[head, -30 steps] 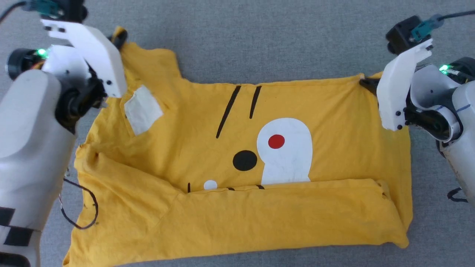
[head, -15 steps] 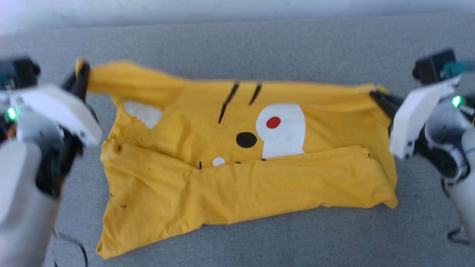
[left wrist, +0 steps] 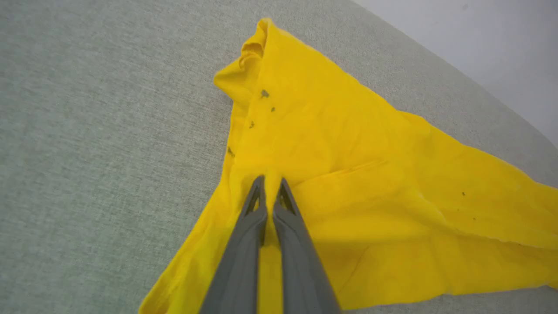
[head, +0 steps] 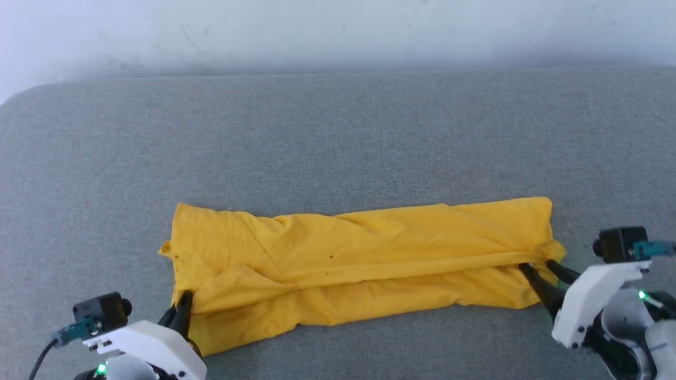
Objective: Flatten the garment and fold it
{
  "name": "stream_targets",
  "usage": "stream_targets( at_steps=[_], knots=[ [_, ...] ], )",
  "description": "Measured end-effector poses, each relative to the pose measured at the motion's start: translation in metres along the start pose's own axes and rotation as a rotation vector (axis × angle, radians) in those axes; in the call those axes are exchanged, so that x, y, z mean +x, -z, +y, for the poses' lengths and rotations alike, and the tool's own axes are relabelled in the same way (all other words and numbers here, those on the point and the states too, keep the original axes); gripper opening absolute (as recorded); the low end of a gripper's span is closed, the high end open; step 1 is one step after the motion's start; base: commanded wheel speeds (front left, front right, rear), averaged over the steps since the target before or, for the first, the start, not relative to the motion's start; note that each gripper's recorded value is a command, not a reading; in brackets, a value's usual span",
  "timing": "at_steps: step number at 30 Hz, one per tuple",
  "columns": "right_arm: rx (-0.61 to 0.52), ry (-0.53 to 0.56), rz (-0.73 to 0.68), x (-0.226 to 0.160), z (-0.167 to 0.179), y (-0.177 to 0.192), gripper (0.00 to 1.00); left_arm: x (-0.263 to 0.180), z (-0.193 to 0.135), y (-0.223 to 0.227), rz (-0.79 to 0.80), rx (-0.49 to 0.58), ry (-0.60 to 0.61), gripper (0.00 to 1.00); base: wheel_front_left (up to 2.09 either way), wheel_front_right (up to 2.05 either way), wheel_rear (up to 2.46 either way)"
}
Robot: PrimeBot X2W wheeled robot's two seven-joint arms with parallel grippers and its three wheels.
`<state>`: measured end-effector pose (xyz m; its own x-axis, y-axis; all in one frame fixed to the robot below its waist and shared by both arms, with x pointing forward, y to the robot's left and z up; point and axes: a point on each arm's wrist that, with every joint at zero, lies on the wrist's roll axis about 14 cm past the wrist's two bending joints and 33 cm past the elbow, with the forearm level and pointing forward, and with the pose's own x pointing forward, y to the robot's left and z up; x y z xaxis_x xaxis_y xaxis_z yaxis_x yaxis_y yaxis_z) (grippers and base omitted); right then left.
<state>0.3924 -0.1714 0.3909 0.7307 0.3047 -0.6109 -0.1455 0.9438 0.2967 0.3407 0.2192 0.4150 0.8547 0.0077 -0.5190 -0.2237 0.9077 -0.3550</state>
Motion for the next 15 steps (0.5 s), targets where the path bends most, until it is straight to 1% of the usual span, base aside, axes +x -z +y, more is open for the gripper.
stream_targets(
  at_steps=[4, 8, 11, 13, 15],
  knots=[
    [0.013, 0.004, -0.078, -0.015, 0.003, -0.004, 1.0, -0.003, 0.0, -0.008, -0.068, 0.017, 0.001, 1.0, 0.0, 0.0, 0.0],
    [0.009, 0.023, -0.194, -0.038, 0.004, -0.022, 1.0, -0.007, -0.004, -0.034, -0.21, 0.074, 0.017, 1.0, 0.0, 0.0, 0.0],
    [0.01, 0.054, -0.27, -0.057, -0.002, -0.039, 1.0, -0.011, -0.01, -0.055, -0.332, 0.143, 0.043, 1.0, 0.0, 0.0, 0.0],
    [0.018, 0.088, -0.292, -0.067, -0.012, -0.047, 1.0, -0.014, -0.019, -0.066, -0.402, 0.187, 0.079, 1.0, 0.0, 0.0, 0.0],
    [0.031, 0.116, -0.274, -0.072, -0.022, -0.046, 1.0, -0.017, -0.026, -0.073, -0.45, 0.229, 0.103, 1.0, 0.0, 0.0, 0.0]
  ],
)
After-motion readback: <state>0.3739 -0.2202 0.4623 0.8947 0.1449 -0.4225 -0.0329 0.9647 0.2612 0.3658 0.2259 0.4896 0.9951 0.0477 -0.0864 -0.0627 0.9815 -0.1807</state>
